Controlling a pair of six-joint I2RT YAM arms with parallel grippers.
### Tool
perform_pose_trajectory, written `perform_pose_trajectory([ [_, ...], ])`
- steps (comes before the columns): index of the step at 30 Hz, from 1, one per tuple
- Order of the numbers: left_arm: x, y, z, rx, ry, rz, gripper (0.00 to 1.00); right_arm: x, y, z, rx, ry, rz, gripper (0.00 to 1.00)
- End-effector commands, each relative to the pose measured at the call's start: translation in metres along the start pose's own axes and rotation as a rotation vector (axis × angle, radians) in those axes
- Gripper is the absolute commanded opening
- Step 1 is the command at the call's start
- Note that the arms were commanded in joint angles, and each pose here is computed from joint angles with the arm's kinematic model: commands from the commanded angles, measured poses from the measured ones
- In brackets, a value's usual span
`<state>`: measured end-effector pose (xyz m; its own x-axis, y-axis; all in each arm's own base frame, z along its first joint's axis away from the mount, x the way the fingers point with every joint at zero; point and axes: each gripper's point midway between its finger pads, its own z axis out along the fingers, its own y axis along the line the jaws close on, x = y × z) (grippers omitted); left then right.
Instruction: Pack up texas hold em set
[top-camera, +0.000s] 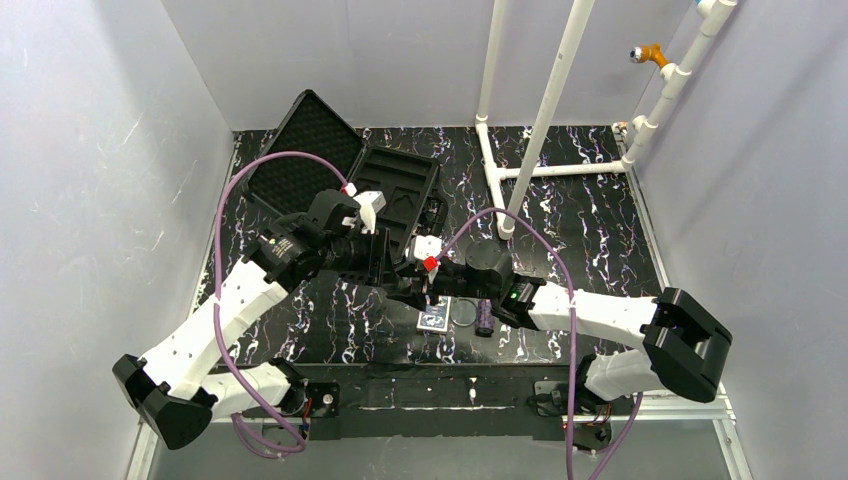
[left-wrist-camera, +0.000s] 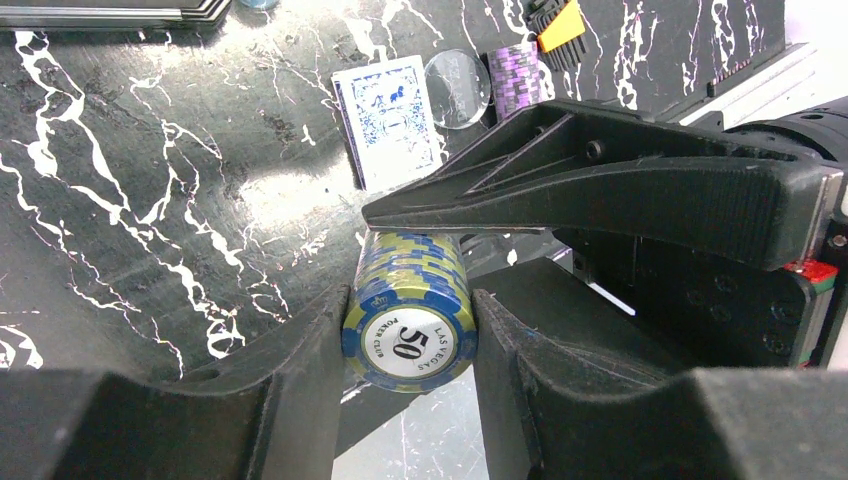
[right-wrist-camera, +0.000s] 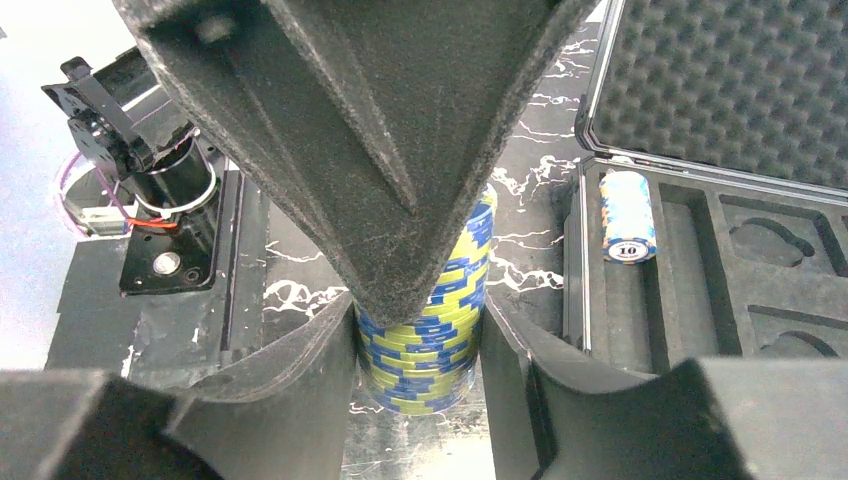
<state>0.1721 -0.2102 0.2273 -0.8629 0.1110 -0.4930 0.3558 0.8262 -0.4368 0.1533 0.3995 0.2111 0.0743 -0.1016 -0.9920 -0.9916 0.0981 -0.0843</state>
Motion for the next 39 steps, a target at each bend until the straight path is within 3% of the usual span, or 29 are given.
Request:
perform_pose_trajectory([
  [1, -0.014, -0.013, -0.012, 0.064, -0.083, 0.008, 0.00, -0.016, 0.003, 0.004, -0.013, -0.053, -0.010, 0.46],
  [5, -0.014, -0.012, -0.012, 0.062, -0.084, 0.008, 0.00, -0.015, 0.003, 0.004, -0.009, -0.049, -0.002, 0.36],
  [11, -0.015, -0.010, -0.014, 0.051, -0.098, 0.008, 0.02, -0.017, 0.002, 0.005, -0.010, -0.045, 0.003, 0.12],
  [14, -0.015, -0.009, -0.015, 0.045, -0.109, 0.009, 0.26, -0.016, 0.002, 0.006, -0.012, -0.027, 0.007, 0.01],
  [19, -0.016, -0.005, -0.019, 0.029, -0.132, 0.007, 0.78, -0.015, 0.003, 0.006, -0.018, -0.017, 0.007, 0.01],
  [22, -0.017, -0.004, -0.021, 0.023, -0.147, 0.005, 0.94, -0.015, 0.003, 0.005, -0.017, -0.015, 0.006, 0.01],
  [27, -0.019, 0.002, -0.031, -0.010, -0.180, 0.017, 0.98, -0.012, 0.002, 0.005, -0.012, 0.001, 0.006, 0.01],
  [39, -0.001, 0.086, -0.071, -0.400, -0.274, 0.132, 0.98, 0.003, -0.009, 0.012, 0.011, 0.150, 0.029, 0.01],
])
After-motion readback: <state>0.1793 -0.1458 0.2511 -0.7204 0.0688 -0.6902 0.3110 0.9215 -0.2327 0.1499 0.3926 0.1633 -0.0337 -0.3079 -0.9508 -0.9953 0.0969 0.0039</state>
